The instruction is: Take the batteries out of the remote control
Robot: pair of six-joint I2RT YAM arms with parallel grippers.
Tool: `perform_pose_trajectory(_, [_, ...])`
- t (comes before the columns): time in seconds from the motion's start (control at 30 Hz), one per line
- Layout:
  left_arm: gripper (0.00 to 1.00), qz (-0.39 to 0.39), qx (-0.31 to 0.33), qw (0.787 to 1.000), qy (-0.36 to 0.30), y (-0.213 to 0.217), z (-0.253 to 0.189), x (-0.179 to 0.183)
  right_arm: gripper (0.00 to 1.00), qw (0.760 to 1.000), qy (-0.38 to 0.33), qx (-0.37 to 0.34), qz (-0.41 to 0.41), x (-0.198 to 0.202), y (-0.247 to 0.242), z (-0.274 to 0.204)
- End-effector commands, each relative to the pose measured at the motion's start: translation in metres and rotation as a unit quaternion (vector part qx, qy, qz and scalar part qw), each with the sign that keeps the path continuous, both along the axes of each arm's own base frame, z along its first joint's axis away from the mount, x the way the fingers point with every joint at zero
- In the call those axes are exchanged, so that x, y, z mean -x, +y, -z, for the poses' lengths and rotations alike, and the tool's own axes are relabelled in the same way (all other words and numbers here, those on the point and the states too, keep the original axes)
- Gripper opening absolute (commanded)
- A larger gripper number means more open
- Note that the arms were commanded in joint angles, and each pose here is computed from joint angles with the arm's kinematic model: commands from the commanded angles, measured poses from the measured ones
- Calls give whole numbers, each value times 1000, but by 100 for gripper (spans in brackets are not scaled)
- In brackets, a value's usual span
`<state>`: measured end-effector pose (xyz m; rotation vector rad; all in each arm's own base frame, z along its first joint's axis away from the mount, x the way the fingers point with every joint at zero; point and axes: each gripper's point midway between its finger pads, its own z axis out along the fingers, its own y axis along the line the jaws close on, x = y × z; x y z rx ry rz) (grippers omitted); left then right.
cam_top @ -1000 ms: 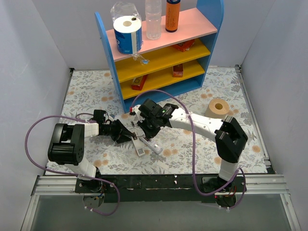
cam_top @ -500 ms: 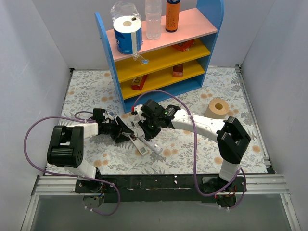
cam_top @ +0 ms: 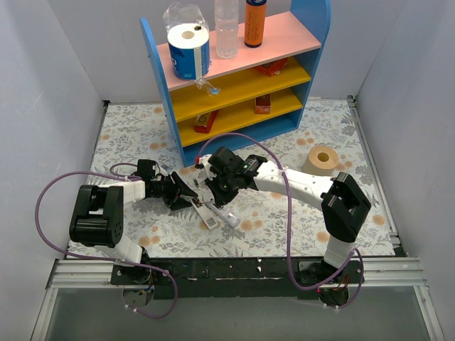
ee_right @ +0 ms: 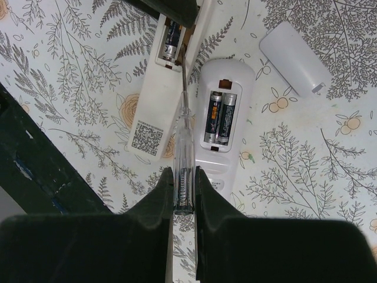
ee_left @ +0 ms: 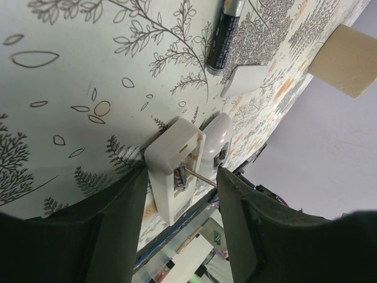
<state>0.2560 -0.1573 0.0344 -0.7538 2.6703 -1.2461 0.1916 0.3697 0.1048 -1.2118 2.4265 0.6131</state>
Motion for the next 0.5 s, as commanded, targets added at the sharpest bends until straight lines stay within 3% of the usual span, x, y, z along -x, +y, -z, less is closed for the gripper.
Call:
perform_pose_trajectory(0.0, [49,-1,-18,999,-29,3,-4,-14,1,1000,-10,-1,2,4,-6,-17])
perform_pose_trajectory(0.47, [49,3,-5,999,-38,-2,-6,-18,1,999,-43,6,24,-10,-9,-26])
